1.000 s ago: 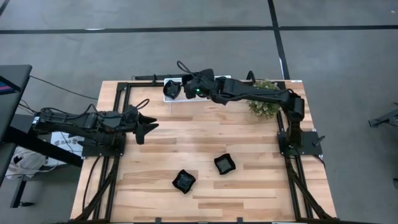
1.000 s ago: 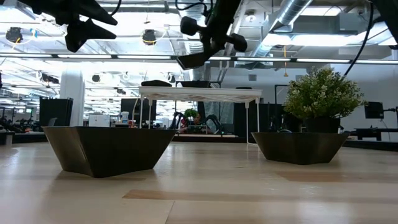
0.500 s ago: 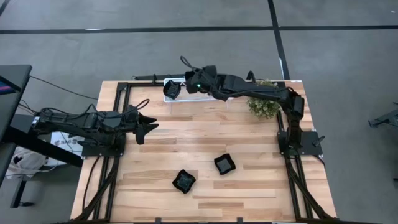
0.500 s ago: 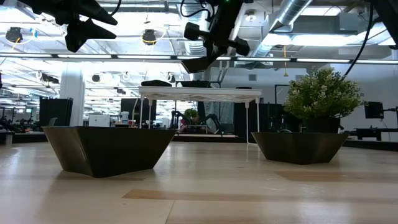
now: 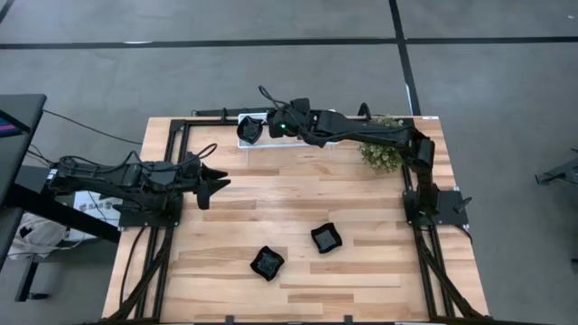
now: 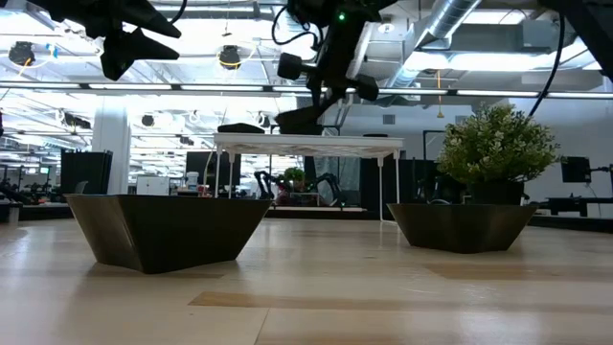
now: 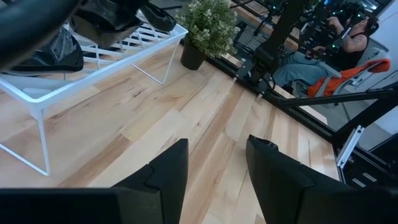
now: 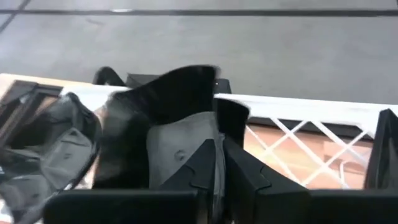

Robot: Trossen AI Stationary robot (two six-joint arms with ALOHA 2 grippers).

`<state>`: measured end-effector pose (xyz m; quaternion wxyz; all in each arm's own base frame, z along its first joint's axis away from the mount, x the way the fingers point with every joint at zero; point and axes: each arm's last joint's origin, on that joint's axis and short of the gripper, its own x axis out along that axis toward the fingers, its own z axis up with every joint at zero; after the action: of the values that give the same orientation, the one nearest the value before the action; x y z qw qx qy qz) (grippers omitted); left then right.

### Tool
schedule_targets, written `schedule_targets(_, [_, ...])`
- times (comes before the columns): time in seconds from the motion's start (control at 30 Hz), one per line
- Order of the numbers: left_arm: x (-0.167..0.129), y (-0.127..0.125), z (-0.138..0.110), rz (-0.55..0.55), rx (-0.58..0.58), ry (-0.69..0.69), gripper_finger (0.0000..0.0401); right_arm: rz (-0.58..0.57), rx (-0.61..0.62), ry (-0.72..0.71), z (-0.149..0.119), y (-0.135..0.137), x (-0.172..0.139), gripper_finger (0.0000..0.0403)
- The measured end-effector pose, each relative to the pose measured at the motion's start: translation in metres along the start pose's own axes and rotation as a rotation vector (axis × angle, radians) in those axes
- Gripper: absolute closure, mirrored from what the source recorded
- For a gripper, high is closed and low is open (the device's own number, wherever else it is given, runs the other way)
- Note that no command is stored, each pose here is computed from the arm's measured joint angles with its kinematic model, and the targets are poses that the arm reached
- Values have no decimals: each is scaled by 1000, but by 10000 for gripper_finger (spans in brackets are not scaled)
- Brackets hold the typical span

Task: Pick & Place Mini shaped plates
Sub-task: Stack the black distorted square plate on top of the black distorted square plate on the shelf

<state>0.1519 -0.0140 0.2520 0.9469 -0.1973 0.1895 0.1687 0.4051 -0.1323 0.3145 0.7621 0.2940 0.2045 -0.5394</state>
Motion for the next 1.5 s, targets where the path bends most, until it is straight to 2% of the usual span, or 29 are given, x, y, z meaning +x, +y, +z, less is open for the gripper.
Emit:
schedule_targets(0.27, [0, 0, 0, 1, 0, 1, 238, 12, -4, 17, 0, 0, 0, 369])
schedule_targets(0.43, [0, 0, 0, 1, 0, 1, 238, 2, -15, 24, -1, -1, 0, 345])
schedule_targets(0.63, [0, 0, 0, 1, 0, 1, 238, 25, -104, -4, -1, 2, -16, 321])
schedule_targets(0.77, [2, 2, -5, 7, -10, 15, 238, 38, -164, -107, 1, 7, -52, 321])
schedule_targets(0.87, [5, 5, -14, -3, -85, 54, 238, 88, -260, -146, 2, 7, -84, 325])
schedule_targets(0.93, [8, 7, -20, -5, -120, 77, 238, 160, -326, -135, 4, 6, -105, 329])
schedule_targets(1.03, [11, 10, -29, -9, -147, 112, 238, 330, -446, -55, 1, 3, -136, 334])
schedule_targets(1.13, [13, 11, -36, -19, -196, 124, 238, 502, -594, 56, -11, -2, -167, 337])
schedule_targets(1.2, [15, 10, -41, -42, -237, 124, 238, 556, -688, 103, -23, -7, -187, 337])
schedule_targets(1.27, [16, 8, -46, -72, -266, 118, 238, 534, -734, 100, -35, -12, -206, 337])
schedule_targets(1.4, [17, 3, -55, -152, -318, 95, 238, 441, -736, 18, -61, -22, -243, 337])
schedule_targets(1.5, [18, -1, -62, -201, -349, 87, 238, 417, -719, 35, -80, -30, -260, 337])
